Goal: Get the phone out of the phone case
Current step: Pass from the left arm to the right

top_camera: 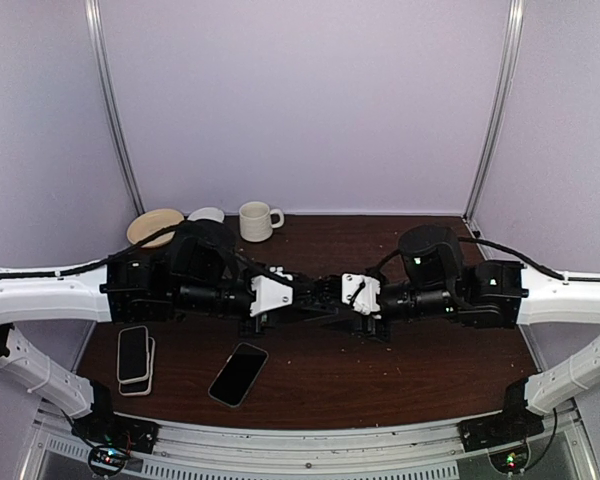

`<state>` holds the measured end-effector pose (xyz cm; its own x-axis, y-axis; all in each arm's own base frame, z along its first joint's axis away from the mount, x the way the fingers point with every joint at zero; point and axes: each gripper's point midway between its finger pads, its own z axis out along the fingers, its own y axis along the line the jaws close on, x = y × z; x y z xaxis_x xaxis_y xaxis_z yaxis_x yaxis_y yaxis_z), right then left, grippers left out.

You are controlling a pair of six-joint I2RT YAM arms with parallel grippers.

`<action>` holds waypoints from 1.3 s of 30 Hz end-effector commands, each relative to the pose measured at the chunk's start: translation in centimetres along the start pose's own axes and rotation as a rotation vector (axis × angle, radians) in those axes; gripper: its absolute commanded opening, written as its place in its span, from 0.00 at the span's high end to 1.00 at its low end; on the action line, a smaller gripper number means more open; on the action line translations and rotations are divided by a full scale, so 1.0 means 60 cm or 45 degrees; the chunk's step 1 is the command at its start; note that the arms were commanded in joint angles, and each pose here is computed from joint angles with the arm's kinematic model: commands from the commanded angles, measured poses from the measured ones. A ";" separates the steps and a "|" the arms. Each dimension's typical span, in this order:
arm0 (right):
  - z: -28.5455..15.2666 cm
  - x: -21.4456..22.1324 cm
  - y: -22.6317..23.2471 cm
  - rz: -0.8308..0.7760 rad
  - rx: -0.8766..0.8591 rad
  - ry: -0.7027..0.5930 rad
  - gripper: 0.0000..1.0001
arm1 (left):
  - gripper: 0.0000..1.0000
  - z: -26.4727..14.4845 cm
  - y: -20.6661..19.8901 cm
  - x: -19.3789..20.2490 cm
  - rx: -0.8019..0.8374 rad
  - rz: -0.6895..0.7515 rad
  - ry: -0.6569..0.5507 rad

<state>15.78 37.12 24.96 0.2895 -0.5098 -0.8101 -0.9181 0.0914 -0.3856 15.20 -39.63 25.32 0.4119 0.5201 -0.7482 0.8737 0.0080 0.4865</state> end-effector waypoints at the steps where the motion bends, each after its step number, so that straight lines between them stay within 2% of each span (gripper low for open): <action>1: 0.001 -0.008 -0.024 0.088 0.094 -0.037 0.62 | 1.00 -0.019 0.027 -0.057 -0.086 0.054 -0.166; 4: 0.006 -0.003 -0.030 0.080 0.116 -0.022 0.66 | 1.00 -0.015 0.026 -0.059 -0.073 0.056 -0.166; 8: 0.010 0.003 -0.045 0.068 0.188 -0.007 0.79 | 1.00 -0.013 0.025 -0.058 -0.070 0.057 -0.164; 10: 0.013 0.008 -0.045 0.054 0.194 0.011 0.82 | 1.00 -0.013 0.025 -0.058 -0.069 0.057 -0.167; 17: 0.025 0.019 -0.044 0.046 0.193 0.034 0.82 | 1.00 -0.014 0.022 -0.068 -0.049 0.056 -0.195; 20: 0.028 0.018 -0.046 0.048 0.201 0.027 0.70 | 1.00 -0.015 0.021 -0.071 -0.040 0.056 -0.205; 22: 0.030 0.019 -0.047 0.048 0.209 0.024 0.68 | 1.00 -0.014 0.020 -0.071 -0.036 0.056 -0.208; 24: 0.032 0.021 -0.047 0.047 0.209 0.025 0.69 | 1.00 -0.015 0.019 -0.071 -0.032 0.054 -0.208; 27: 0.034 0.020 -0.046 0.048 0.208 0.016 0.76 | 1.00 -0.016 0.019 -0.070 -0.032 0.052 -0.206; 31: 0.040 0.025 -0.044 0.053 0.204 0.020 0.76 | 1.00 -0.023 0.020 -0.079 -0.047 0.042 -0.247; 35: 0.042 0.024 -0.034 0.064 0.172 -0.003 0.87 | 1.00 -0.029 0.021 -0.083 -0.056 0.031 -0.270; 37: 0.041 0.024 -0.031 0.071 0.160 -0.010 0.85 | 1.00 -0.028 0.020 -0.082 -0.050 0.030 -0.266; 39: 0.040 0.021 -0.025 0.071 0.137 -0.024 0.76 | 1.00 -0.029 0.018 -0.082 -0.043 0.031 -0.268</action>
<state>17.41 38.43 24.92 0.3053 -0.4616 -0.8329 -0.8911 0.1700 -0.4208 15.75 -38.92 25.35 0.3779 0.5155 -0.7691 0.8867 0.0376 0.4609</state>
